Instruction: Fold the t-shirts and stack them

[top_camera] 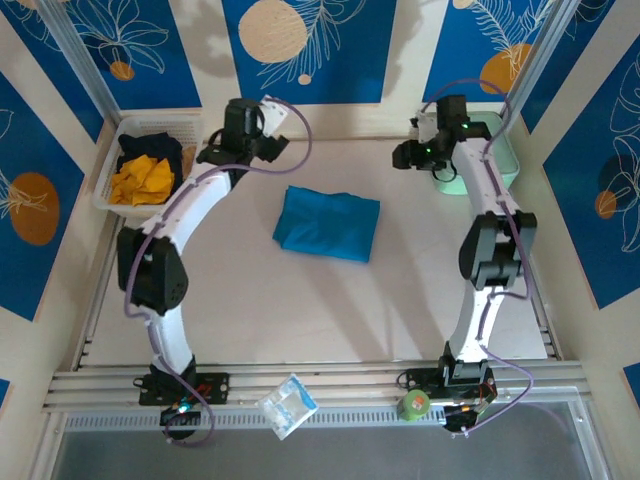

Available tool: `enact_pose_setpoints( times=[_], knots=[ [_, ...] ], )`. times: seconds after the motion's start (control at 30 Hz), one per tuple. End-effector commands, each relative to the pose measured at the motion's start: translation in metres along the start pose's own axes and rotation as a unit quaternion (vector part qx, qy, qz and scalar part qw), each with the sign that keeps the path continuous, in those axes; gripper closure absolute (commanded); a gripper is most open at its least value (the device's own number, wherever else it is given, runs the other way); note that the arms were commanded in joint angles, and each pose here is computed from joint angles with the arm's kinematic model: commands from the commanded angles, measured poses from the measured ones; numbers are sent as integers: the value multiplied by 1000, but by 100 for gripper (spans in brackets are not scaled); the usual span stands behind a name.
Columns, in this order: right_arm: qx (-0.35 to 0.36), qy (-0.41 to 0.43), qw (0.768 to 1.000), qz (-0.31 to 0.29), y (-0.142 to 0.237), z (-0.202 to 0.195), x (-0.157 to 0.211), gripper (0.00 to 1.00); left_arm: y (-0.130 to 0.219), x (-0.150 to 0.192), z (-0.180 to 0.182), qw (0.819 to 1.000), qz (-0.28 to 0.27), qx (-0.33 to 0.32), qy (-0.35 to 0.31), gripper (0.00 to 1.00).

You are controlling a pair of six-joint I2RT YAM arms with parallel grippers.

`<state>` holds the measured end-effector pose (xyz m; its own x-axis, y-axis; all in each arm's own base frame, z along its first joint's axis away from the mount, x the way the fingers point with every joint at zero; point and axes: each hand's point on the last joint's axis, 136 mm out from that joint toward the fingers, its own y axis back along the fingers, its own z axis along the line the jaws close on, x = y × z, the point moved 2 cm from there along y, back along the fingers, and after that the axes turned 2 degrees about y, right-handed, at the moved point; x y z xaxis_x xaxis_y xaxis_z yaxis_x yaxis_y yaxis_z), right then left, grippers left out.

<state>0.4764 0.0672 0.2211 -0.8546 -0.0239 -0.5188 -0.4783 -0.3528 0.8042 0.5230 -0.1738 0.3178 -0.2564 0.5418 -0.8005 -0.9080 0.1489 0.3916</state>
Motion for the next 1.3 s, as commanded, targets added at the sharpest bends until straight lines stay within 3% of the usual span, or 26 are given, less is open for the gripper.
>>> enact_pose_setpoints(
  times=[0.0,0.17,0.23,0.47,0.67,0.8,1.0,1.27],
  knots=[
    [-41,-115,990,68,2,36,52,39,34,35,-17,983,120,72,118,4],
    [-12,-155,981,113,-13,53,99,46,68,73,-78,921,243,216,212,29],
    [2,-164,978,128,-22,59,114,47,73,91,-99,908,267,230,227,29],
    [53,-172,969,168,-64,68,147,47,57,141,-131,897,316,184,249,30],
    [77,-180,962,190,-92,61,159,49,23,160,-157,883,336,188,268,40],
    [82,-183,959,198,-105,55,163,52,5,167,-170,885,339,183,262,42],
    [80,-186,955,216,-125,51,169,59,-16,185,-188,879,351,187,262,50],
    [65,-186,955,223,-150,46,162,80,-40,208,-205,871,375,183,258,62]
  ],
)
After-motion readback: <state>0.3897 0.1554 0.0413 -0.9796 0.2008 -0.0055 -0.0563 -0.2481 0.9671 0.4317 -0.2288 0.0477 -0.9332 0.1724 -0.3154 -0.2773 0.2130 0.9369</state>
